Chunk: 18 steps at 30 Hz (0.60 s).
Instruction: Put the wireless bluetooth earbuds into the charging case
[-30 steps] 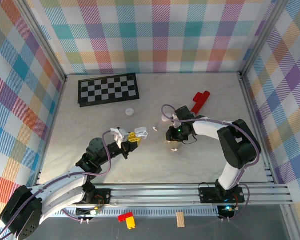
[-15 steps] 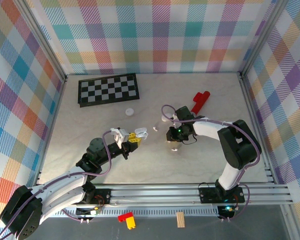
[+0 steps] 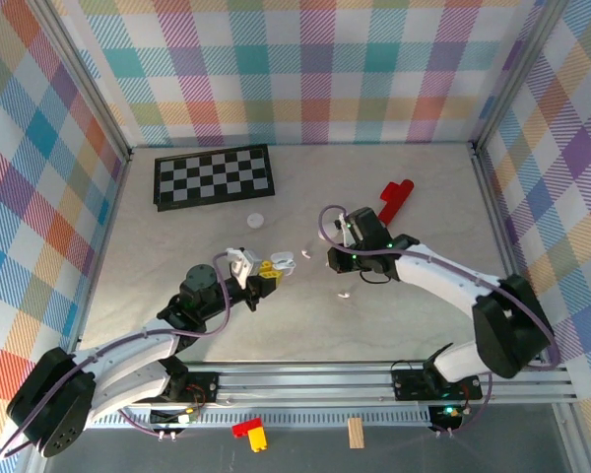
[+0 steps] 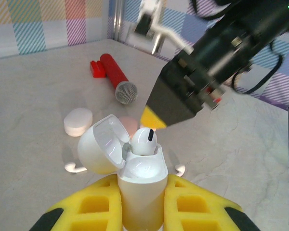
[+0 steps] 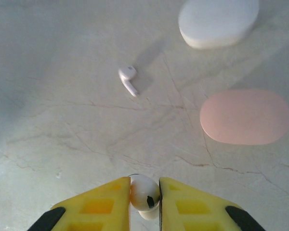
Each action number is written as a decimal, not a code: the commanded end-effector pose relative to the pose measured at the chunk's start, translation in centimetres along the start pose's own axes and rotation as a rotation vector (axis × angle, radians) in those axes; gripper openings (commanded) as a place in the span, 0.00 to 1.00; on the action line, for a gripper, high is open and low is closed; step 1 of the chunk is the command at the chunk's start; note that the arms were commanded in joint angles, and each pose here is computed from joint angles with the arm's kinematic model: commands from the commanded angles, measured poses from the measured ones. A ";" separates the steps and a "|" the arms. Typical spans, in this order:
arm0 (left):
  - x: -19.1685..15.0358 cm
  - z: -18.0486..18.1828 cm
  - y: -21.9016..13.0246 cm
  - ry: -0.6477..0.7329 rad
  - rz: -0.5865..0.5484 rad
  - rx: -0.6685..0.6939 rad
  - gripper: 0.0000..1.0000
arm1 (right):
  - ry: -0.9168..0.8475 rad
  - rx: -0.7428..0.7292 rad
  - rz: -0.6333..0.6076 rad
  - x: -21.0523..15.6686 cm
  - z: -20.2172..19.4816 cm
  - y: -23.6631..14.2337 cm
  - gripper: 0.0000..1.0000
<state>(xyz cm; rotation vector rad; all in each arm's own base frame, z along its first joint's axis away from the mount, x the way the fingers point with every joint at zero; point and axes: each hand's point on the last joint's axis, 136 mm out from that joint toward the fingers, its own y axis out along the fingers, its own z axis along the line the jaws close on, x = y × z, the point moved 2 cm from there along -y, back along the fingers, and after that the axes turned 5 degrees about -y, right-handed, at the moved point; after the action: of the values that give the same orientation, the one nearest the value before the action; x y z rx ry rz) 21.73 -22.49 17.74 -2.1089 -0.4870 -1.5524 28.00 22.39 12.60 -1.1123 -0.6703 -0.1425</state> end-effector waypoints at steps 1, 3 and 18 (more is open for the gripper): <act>2.1 -0.1 0.6 0.016 -0.049 -0.013 0.12 | -0.072 -0.030 -0.116 1.5 0.3 -1.9 0.19; 2.1 0.1 0.9 0.008 -0.042 -0.011 0.12 | -0.111 -0.016 -0.168 2.3 1.2 -3.2 0.19; 1.4 -0.1 2.7 -0.017 0.031 -0.043 0.11 | -0.340 0.093 -0.366 5.5 8.3 -7.4 0.19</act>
<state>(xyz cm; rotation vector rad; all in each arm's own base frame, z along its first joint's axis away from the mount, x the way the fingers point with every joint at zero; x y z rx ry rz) 23.43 -24.09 17.01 -2.1278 -0.4226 -1.4928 25.16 25.96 20.21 -0.9936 -1.0722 -0.1822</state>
